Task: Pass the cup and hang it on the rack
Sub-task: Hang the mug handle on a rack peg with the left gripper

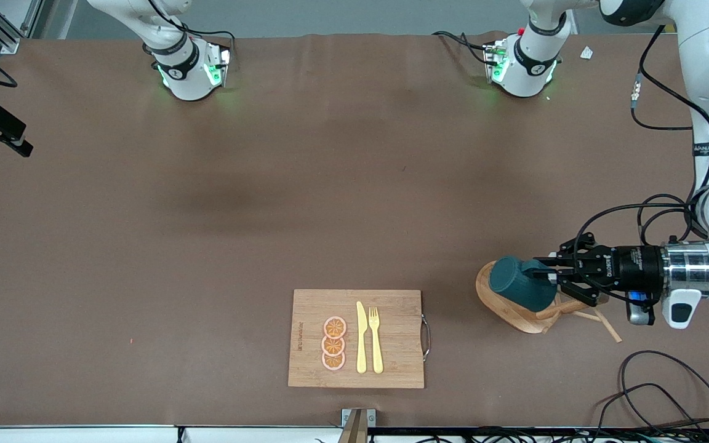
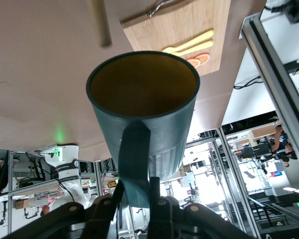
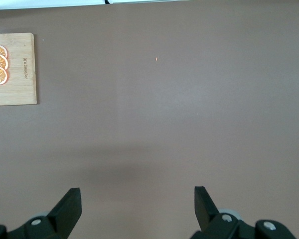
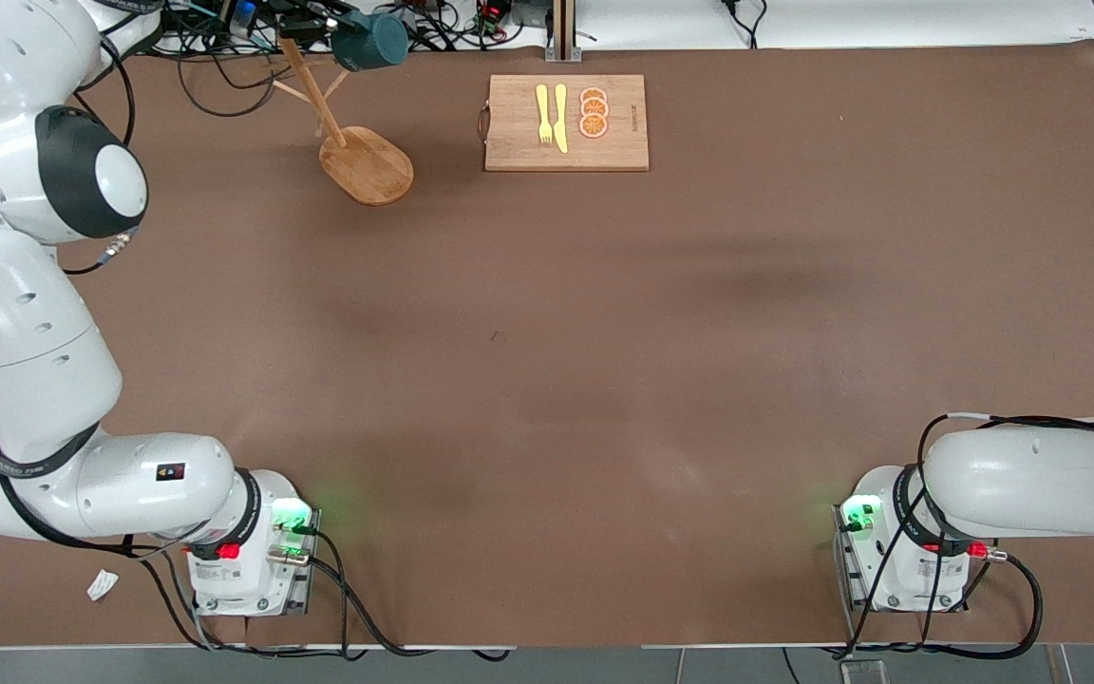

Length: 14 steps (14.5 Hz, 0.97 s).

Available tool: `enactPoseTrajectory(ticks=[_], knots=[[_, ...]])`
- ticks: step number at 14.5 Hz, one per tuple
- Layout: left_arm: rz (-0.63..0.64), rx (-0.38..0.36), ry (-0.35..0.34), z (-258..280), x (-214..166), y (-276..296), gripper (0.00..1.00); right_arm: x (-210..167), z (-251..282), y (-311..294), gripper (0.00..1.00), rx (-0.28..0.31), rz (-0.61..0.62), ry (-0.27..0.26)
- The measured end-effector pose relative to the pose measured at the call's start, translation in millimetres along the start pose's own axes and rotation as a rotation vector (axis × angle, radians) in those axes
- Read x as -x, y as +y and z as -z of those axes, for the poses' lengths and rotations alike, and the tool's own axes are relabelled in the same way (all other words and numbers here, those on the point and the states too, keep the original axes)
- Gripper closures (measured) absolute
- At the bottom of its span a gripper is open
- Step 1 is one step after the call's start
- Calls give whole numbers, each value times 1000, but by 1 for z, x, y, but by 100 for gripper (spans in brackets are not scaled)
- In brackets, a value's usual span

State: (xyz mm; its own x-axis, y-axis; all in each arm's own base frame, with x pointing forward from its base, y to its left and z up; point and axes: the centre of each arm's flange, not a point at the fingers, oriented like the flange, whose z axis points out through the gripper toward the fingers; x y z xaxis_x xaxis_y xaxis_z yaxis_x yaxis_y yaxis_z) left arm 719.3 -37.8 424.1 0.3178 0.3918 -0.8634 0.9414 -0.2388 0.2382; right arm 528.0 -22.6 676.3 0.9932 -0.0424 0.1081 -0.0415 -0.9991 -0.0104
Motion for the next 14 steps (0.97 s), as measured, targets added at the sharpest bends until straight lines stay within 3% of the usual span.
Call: enactPoseTrajectory(ticks=[10,14], knots=[[47,22,2,16,-34,-10,79,0,0,0,0,0,0,0],[53,-5,28,13,-46,-14,79,0,0,0,0,0,0,0]])
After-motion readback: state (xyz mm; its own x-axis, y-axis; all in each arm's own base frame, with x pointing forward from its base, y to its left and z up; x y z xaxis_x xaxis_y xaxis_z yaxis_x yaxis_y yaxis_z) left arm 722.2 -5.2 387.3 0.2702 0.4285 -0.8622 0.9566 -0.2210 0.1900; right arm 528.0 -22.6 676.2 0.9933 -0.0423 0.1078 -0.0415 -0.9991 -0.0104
